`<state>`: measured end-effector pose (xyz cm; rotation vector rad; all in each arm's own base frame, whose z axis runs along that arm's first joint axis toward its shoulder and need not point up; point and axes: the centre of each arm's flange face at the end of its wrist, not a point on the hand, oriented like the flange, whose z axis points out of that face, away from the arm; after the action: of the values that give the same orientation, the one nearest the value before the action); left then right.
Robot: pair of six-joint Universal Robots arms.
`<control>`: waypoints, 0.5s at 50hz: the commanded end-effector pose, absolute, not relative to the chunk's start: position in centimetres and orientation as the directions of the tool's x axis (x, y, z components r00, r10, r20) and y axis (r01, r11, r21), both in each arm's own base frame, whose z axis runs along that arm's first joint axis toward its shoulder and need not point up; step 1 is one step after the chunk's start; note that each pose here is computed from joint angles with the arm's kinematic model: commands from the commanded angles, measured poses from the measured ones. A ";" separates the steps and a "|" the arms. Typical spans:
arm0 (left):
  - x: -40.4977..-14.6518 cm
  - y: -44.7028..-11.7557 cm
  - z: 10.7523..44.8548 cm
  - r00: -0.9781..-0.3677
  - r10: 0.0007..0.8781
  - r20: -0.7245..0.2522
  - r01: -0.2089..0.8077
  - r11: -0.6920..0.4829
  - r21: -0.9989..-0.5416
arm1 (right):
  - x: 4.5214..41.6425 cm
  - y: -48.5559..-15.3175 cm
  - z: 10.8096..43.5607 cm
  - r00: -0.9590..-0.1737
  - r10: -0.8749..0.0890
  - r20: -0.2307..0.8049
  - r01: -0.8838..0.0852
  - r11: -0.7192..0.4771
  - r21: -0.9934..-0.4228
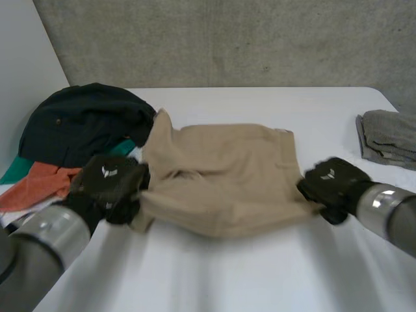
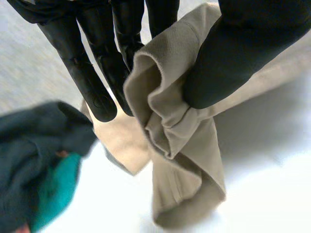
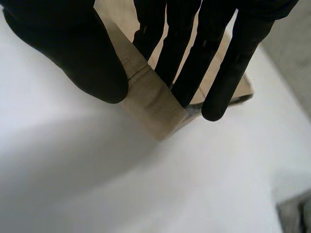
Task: Fold the laundry.
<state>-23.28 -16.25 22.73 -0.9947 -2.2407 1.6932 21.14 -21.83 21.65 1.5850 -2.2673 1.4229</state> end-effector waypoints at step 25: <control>-29.0 -25.7 19.5 -0.708 0.545 -0.449 0.450 -0.142 -0.882 | 22.8 -29.4 18.6 -0.610 -0.583 0.536 -0.674 0.026 -0.738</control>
<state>-27.18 -21.54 18.80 -1.2059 -2.1060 1.8520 20.59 -25.69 18.74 1.4780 -2.2773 1.4513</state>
